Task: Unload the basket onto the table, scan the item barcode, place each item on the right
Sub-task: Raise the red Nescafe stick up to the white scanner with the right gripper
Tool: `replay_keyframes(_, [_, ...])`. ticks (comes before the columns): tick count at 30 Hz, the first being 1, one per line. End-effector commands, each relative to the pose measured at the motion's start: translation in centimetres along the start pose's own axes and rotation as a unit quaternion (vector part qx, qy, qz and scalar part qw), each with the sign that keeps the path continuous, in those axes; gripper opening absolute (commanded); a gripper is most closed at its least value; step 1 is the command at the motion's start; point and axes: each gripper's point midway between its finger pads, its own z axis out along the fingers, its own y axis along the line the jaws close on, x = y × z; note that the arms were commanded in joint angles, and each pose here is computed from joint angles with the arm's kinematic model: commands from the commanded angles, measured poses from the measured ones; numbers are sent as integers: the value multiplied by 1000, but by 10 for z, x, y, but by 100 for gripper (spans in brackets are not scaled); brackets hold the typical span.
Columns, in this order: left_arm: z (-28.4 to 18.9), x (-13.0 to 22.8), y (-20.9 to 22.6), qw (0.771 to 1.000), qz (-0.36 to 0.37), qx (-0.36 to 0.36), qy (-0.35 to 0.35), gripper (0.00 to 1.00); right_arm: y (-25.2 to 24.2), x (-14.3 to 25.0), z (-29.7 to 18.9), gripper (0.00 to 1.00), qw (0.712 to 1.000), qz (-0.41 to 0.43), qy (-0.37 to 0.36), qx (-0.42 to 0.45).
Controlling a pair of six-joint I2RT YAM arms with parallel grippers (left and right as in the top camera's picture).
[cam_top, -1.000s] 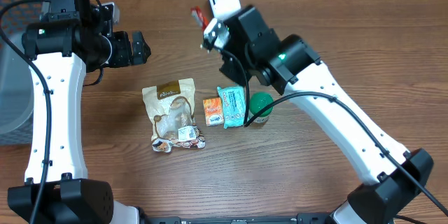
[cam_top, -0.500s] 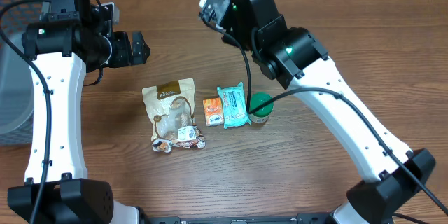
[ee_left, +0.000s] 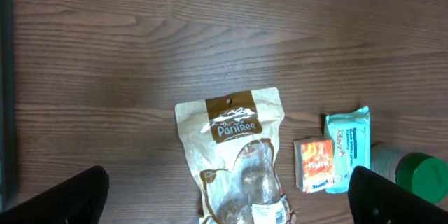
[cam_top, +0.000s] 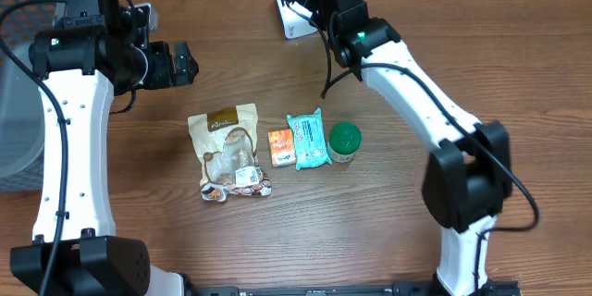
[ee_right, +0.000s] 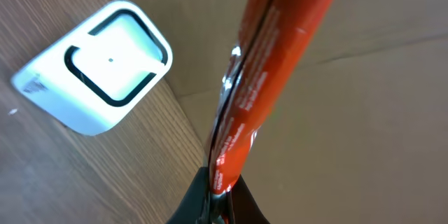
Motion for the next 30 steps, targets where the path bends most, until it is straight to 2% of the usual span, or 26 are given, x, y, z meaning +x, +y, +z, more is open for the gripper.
replay_keyframes(1, [4,2,3,1000,-2,-2,6,100,4,3,17,4,1000,-1,8,13])
replay_keyframes(12, [4,2,3,1000,-2,-2,6,100,38,32,68,4,997,-39,58,45])
replay_keyframes(16, [4,2,3,1000,-2,-2,6,100,47,41,77,4,996,-40,71,47])
replay_keyframes(21, [4,2,3,1000,-2,-2,5,100,37,52,83,4,990,-29,97,94])
replay_keyframes(30, [4,2,3,1000,-2,-2,5,100,45,61,89,4,990,-36,107,85])
